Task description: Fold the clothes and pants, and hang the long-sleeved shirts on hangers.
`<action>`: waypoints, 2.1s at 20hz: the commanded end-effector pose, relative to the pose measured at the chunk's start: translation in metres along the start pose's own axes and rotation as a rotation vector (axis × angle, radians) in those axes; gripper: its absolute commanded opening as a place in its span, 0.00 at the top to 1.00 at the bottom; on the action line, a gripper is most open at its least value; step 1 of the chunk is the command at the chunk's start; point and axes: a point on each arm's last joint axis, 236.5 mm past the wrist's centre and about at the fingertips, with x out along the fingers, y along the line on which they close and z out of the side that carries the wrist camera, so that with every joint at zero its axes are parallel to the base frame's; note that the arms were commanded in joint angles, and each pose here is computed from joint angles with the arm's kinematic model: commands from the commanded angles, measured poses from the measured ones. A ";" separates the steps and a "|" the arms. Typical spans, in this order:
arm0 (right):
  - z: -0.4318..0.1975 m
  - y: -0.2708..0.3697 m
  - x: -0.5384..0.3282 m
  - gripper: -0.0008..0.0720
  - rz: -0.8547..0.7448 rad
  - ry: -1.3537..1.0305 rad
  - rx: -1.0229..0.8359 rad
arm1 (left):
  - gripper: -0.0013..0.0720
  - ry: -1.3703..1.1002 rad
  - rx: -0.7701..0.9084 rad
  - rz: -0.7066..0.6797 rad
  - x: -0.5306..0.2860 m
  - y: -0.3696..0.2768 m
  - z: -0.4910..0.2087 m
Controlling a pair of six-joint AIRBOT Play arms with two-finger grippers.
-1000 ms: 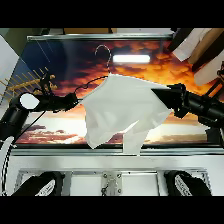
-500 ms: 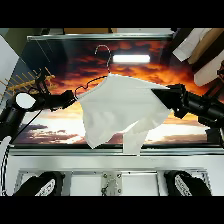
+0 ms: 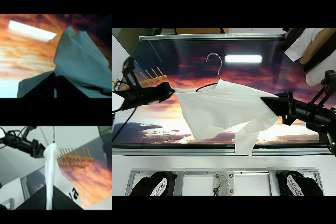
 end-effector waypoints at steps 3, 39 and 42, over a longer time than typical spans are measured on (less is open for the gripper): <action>-0.037 -0.002 -0.003 0.98 0.025 0.033 0.053 | 0.97 -0.084 0.124 -0.074 -0.059 -0.051 0.037; -0.012 0.022 0.056 0.98 0.223 -0.227 0.155 | 0.26 -0.125 0.495 -0.171 -0.155 -0.194 0.029; 0.017 0.012 0.049 0.98 0.196 -0.281 0.098 | 0.77 -0.164 0.466 -0.142 -0.162 -0.182 0.043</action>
